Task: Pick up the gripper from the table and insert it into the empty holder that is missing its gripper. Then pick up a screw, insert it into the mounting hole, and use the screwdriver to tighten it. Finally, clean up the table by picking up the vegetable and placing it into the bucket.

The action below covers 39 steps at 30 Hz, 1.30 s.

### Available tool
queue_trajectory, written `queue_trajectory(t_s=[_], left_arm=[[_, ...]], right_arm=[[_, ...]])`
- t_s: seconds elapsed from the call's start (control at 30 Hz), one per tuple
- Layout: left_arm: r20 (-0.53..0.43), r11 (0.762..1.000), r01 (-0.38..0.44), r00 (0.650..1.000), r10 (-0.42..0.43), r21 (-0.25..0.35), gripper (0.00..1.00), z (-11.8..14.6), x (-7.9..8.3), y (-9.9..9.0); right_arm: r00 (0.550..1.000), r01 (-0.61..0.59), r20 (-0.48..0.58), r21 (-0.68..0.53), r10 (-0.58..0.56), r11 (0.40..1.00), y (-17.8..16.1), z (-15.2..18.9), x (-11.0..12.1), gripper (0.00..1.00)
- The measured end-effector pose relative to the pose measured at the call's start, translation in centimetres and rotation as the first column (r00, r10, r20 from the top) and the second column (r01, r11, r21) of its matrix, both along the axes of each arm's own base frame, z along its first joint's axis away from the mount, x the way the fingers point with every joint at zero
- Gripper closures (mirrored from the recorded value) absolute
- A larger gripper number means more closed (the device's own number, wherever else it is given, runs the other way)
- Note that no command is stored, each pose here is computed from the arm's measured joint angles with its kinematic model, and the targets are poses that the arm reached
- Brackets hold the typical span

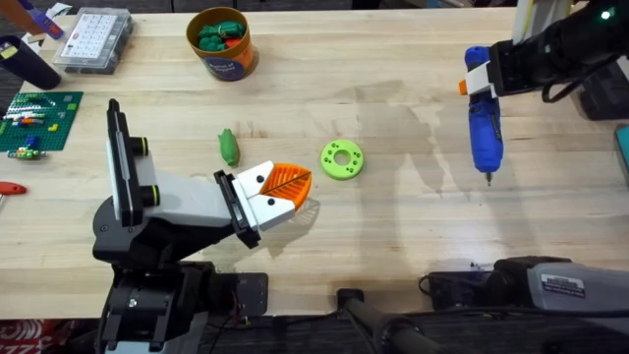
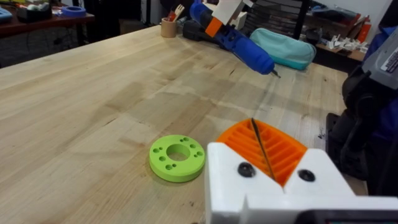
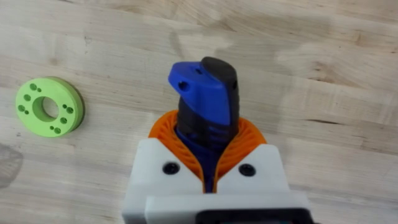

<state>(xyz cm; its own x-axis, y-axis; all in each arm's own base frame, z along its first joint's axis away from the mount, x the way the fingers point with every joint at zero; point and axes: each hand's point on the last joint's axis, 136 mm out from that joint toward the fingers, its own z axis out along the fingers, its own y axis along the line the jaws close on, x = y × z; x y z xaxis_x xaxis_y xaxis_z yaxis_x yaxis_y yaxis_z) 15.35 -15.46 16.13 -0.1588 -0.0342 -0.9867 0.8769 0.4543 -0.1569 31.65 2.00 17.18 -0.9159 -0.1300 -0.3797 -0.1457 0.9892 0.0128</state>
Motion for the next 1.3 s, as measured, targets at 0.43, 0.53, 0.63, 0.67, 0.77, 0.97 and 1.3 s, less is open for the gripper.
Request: queue_trajectory(t_s=[0.43,0.53,0.63,0.67,0.77,0.97,1.3], left_arm=[[-0.012,1.000,0.000,1.000,0.000,0.000,0.986,-0.2,0.0,0.0],[-0.012,1.000,0.000,1.000,0.000,0.000,0.986,-0.2,0.0,0.0],[-0.012,1.000,0.000,1.000,0.000,0.000,0.986,-0.2,0.0,0.0],[-0.012,1.000,0.000,1.000,0.000,0.000,0.986,-0.2,0.0,0.0],[-0.012,1.000,0.000,1.000,0.000,0.000,0.986,-0.2,0.0,0.0],[-0.012,1.000,0.000,1.000,0.000,0.000,0.986,-0.2,0.0,0.0],[-0.012,1.000,0.000,1.000,0.000,0.000,0.985,-0.2,0.0,0.0]], right_arm=[[0.986,-0.050,0.161,0.060,0.039,0.997,1.4,1.8,3.2,0.957],[0.953,-0.075,0.299,0.073,0.050,0.994,1.8,4.7,4.6,0.958],[0.881,-0.091,0.471,0.078,0.043,0.993,2.0,9.4,5.4,0.959],[0.854,-0.092,0.518,0.081,0.038,0.992,2.0,10.8,5.4,0.960],[0.778,-0.113,0.628,0.099,0.026,0.989,2.4,14.6,5.2,0.957],[0.654,-0.235,0.755,0.143,0.047,0.961,4.5,19.1,6.1,0.960],[0.421,-0.501,0.905,0.172,0.065,0.848,8.6,26.7,7.2,0.957]])
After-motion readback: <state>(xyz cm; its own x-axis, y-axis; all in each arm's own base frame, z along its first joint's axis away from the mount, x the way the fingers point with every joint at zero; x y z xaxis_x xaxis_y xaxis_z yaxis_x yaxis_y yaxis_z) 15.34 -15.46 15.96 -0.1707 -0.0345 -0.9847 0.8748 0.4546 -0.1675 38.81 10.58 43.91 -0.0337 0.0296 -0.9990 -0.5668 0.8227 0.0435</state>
